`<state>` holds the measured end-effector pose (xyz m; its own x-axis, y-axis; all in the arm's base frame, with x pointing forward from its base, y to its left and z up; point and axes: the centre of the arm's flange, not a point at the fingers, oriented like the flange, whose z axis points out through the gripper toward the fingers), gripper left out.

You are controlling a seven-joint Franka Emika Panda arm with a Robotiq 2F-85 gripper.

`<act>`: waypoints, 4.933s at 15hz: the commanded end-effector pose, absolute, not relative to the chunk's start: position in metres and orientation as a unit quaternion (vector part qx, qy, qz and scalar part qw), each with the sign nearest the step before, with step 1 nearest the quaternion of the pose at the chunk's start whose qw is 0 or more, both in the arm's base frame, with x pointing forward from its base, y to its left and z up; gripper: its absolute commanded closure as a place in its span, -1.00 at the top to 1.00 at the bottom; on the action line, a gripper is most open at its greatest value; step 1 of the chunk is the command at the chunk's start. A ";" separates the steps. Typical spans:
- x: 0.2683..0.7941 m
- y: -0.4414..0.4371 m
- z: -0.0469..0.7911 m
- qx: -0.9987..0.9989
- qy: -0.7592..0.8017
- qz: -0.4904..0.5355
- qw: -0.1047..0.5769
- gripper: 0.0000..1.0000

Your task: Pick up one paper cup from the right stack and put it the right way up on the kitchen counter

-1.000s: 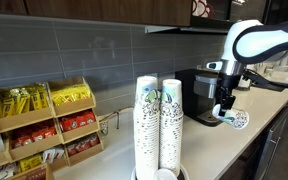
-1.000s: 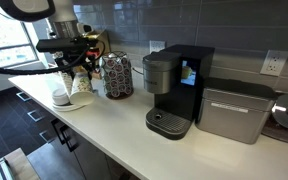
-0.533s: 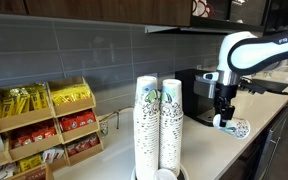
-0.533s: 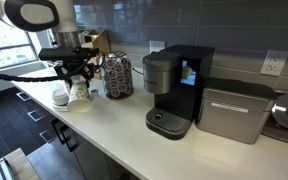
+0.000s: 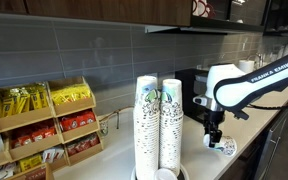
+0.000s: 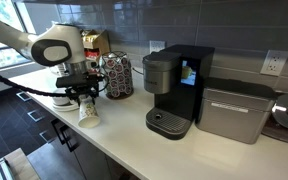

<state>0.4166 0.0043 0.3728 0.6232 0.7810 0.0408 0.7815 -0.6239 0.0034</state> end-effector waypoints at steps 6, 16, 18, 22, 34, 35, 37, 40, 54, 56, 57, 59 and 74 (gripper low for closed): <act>0.436 0.011 0.328 -0.894 -0.446 -0.027 -0.009 -0.20; 0.439 0.013 0.322 -0.892 -0.450 -0.027 -0.007 1.00; 0.440 0.013 0.322 -0.893 -0.450 -0.026 -0.007 1.00; 0.440 0.009 0.344 -0.897 -0.441 -0.035 -0.012 1.00; 0.400 -0.104 0.394 -0.975 -0.196 -0.006 0.102 1.00; 0.395 -0.110 0.390 -0.977 -0.175 -0.004 0.118 1.00; 0.387 -0.121 0.381 -0.979 -0.136 -0.002 0.153 1.00; 0.378 -0.131 0.367 -0.975 -0.085 -0.011 0.207 1.00; 0.366 -0.129 0.319 -0.939 0.035 -0.042 0.338 1.00; 0.366 -0.128 0.316 -0.936 0.042 -0.043 0.346 0.87; 0.366 -0.128 0.315 -0.934 0.045 -0.045 0.351 0.80; 0.366 -0.128 0.313 -0.932 0.049 -0.047 0.357 0.31; 0.382 -0.091 0.360 -0.952 -0.041 -0.056 0.298 -0.85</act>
